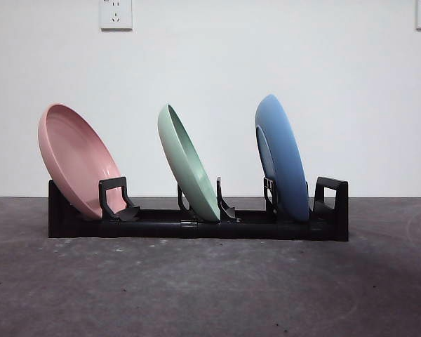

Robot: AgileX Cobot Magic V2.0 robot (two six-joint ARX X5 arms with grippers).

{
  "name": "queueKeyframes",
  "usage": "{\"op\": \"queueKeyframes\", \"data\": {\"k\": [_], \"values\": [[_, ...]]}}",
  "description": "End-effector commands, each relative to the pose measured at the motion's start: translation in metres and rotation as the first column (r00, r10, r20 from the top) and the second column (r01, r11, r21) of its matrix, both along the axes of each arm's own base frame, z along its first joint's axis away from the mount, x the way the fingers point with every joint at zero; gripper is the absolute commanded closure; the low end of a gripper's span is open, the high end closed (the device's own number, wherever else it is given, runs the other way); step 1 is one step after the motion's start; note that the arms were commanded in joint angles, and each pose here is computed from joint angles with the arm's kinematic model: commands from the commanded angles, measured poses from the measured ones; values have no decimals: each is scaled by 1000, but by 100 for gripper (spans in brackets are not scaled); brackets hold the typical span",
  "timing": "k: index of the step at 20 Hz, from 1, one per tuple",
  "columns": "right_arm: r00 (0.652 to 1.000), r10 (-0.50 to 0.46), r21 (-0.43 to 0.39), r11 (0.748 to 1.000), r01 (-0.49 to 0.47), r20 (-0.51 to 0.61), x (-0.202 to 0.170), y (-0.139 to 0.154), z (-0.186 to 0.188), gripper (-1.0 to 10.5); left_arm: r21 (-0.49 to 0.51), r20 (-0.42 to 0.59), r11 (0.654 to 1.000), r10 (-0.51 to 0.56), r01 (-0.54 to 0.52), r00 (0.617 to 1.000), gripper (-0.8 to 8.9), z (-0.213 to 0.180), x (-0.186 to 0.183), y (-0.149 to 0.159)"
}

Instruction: Place the plate

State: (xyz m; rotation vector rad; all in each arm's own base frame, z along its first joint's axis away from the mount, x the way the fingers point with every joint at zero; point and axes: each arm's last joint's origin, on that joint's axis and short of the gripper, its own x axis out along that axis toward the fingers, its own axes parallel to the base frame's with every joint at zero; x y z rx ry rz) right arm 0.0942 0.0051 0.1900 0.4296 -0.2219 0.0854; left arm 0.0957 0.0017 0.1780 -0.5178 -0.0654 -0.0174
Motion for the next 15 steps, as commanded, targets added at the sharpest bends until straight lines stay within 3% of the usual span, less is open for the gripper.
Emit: {"op": "queueKeyframes", "data": {"k": [1,4,7,11,15], "values": [[996,83,174,981,-85,22,-2,1,7,931,-112,24,994,-11,14,1000,806,3,0,0],[981,191,217,959,-184,-11,-5,4,16,931,-175,72,981,-71,83,995,803,14,-3,-2],[957,265,193,951,-240,-116,-6,6,25,931,-162,68,972,-163,172,984,803,33,-8,-5],[898,373,111,928,-357,-231,-6,10,43,931,-89,-13,954,-288,285,958,803,62,-16,-9],[816,470,65,876,-478,-335,-3,14,64,931,31,-156,919,-385,394,910,803,93,-22,-12]]}}
